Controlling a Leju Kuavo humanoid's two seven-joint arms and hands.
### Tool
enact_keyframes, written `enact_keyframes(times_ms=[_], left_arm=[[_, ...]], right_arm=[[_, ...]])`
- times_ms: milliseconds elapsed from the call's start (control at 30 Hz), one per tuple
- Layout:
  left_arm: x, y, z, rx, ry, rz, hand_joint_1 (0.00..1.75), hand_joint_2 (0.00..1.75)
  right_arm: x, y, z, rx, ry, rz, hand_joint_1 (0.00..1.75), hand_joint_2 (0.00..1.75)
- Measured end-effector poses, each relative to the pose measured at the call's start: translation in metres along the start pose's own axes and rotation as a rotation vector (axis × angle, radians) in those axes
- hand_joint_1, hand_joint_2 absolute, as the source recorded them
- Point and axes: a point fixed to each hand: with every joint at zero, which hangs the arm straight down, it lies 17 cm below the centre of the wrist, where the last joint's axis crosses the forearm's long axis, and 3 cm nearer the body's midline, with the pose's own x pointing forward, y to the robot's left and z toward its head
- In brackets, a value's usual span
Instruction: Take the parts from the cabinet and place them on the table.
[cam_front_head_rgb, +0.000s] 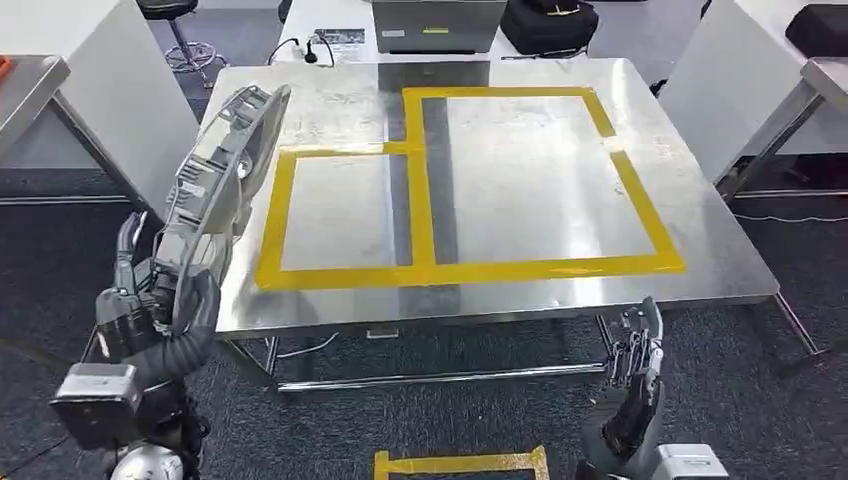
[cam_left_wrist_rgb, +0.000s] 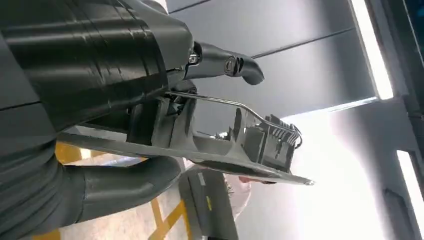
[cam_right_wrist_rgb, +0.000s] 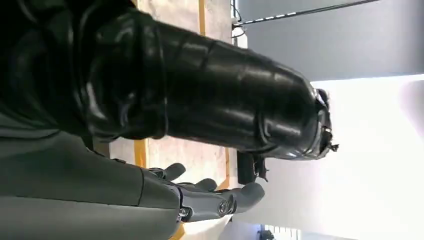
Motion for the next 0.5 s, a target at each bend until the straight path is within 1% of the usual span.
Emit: enact_keyframes(times_ms=[500], left_arm=[[0.0004,0.0002,-0.0006,0.002,-0.001,0.001,1.75,1.75]], right_arm=[[-0.0004,0.0,0.0004,0.0,0.001,0.001,0.0,0.0]])
